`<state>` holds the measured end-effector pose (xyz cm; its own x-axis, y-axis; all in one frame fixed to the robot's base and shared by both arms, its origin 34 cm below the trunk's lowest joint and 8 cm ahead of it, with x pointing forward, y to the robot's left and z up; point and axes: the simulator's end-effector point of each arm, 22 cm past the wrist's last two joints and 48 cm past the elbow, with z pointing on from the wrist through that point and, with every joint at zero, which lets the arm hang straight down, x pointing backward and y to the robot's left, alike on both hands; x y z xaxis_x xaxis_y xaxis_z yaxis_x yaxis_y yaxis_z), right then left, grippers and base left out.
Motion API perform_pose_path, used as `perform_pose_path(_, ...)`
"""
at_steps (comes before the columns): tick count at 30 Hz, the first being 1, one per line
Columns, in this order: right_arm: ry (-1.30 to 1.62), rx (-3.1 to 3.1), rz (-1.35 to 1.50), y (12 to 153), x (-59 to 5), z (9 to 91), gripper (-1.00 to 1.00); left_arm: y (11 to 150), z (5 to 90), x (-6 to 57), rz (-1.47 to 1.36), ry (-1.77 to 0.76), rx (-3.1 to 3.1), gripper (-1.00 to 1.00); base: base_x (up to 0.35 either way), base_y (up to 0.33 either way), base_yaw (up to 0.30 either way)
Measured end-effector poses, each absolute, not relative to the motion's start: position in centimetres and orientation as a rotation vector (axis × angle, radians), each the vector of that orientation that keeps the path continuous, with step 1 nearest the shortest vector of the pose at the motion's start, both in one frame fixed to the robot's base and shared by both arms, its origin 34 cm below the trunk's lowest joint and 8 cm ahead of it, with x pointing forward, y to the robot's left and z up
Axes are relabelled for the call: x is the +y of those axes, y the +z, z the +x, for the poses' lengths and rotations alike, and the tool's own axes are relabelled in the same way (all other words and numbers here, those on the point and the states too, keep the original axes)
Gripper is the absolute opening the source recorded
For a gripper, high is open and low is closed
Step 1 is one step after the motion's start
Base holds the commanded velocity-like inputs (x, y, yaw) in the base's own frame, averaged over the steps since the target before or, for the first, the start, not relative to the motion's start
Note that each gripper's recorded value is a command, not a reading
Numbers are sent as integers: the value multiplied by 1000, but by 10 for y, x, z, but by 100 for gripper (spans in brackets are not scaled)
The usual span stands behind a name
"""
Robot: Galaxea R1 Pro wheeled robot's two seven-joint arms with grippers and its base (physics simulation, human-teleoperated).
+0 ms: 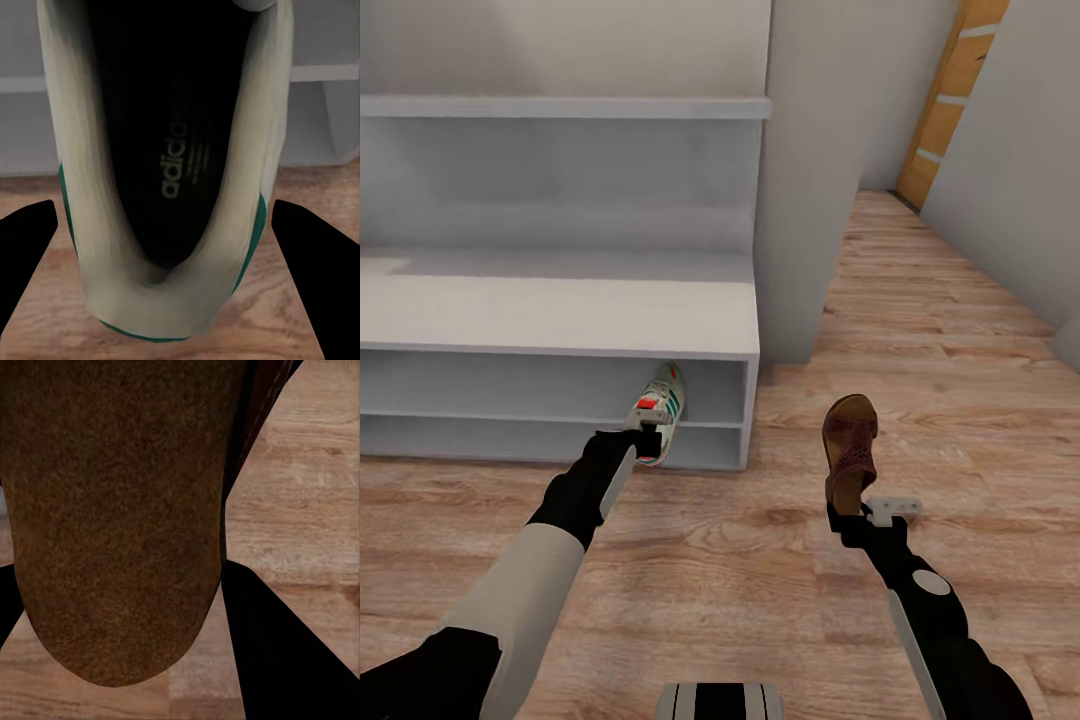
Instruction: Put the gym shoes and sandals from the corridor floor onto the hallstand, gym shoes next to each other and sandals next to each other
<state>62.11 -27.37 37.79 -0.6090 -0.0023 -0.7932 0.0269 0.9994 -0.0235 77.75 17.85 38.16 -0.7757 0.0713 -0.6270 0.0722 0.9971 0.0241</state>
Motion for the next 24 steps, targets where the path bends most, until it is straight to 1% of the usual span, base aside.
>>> perform_pose_path(7,-41,2225,17,378,-274,621,-100,381,777,179,98,-2,2462,-100,42,0,0)
perform_pose_path(11,-40,2225,17,378,-274,621,-100,381,777,179,97,-2,2462,-100,227,0,0)
perform_pose_path(20,-40,2226,17,378,-274,621,-100,381,777,179,97,-2,2461,-100,303,0,0)
perform_pose_path(24,-41,2226,17,378,-274,621,-100,381,777,179,98,-2,2460,-100,93,0,0)
